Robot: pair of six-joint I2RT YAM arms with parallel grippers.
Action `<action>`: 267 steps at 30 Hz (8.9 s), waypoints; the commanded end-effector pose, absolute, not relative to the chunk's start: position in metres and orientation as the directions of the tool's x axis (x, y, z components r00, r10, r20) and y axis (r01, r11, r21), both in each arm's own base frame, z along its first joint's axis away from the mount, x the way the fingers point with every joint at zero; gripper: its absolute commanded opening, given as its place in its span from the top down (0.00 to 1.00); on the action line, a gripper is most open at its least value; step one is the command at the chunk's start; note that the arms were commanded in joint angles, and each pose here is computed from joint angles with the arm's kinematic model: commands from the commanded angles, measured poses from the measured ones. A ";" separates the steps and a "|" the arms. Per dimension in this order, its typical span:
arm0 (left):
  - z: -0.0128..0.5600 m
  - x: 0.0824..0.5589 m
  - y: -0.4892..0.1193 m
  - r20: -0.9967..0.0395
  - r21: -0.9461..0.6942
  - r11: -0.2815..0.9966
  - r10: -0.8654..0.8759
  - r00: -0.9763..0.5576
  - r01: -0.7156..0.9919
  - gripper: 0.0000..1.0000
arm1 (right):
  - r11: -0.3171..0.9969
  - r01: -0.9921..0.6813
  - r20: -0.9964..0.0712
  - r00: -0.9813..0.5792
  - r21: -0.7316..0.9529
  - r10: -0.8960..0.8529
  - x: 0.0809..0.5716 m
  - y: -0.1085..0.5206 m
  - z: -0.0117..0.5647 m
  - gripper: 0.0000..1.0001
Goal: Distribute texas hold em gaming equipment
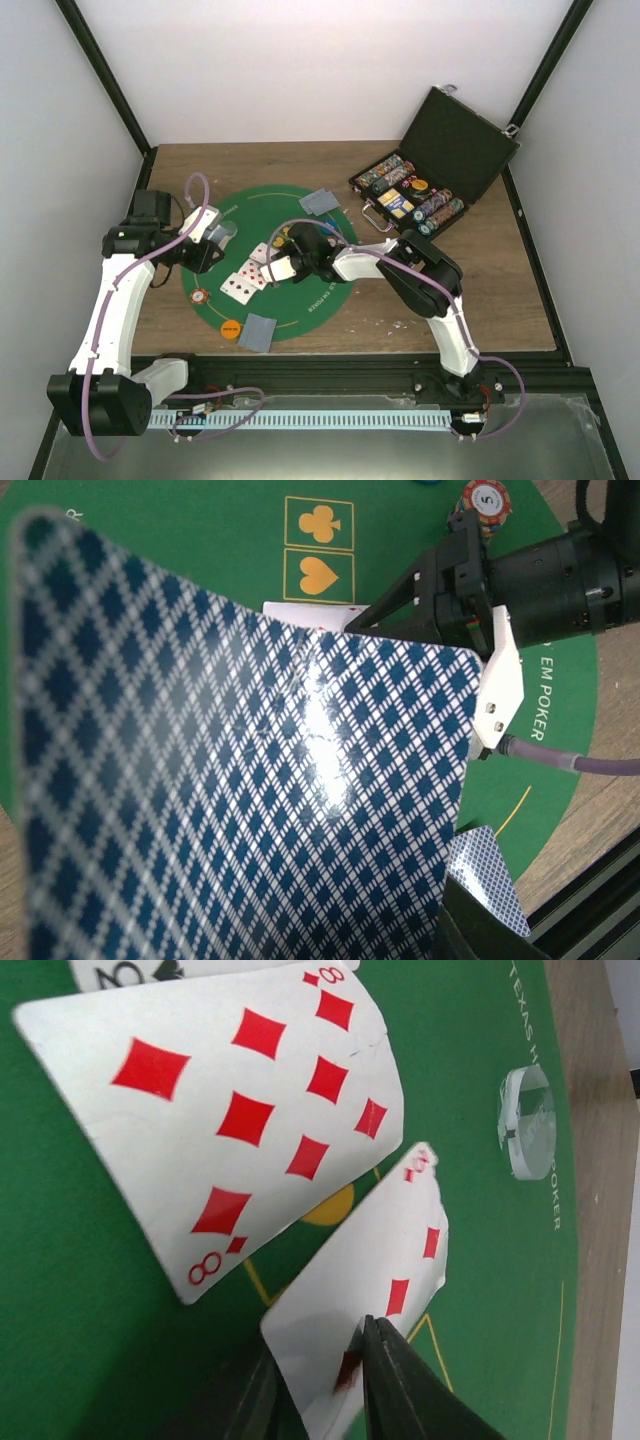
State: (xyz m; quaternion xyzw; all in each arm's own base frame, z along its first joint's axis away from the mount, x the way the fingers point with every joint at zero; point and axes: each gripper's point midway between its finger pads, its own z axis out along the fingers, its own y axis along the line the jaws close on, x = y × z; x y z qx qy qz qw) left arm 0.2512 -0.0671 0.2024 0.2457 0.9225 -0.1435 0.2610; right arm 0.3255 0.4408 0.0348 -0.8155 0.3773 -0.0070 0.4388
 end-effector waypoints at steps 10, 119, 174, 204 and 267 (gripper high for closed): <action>0.211 0.254 -0.069 -0.574 -0.135 0.830 0.380 -0.725 0.542 0.67 | -0.289 -0.614 -0.353 0.709 -0.734 -0.611 0.300 0.429 0.086 0.60; 0.201 0.256 -0.077 -0.544 -0.079 0.815 0.447 -0.710 0.574 0.67 | 0.516 -0.127 -0.353 -0.860 0.847 0.368 0.397 0.382 0.094 0.99; 0.208 0.254 -0.080 -0.544 -0.092 0.797 0.462 -0.700 0.597 0.67 | 0.548 -0.341 -0.538 -0.806 0.764 0.248 0.375 0.425 0.178 0.03; 0.232 0.188 -0.138 -0.579 -0.191 0.467 0.657 -0.484 0.863 0.66 | -0.226 -0.753 -0.770 -0.520 0.618 -0.370 0.238 0.458 0.289 0.02; 0.218 0.195 -0.130 -0.545 -0.166 0.527 0.655 -0.523 0.833 0.68 | -0.228 -0.816 -0.824 -0.435 0.531 -0.363 0.230 0.472 0.285 0.74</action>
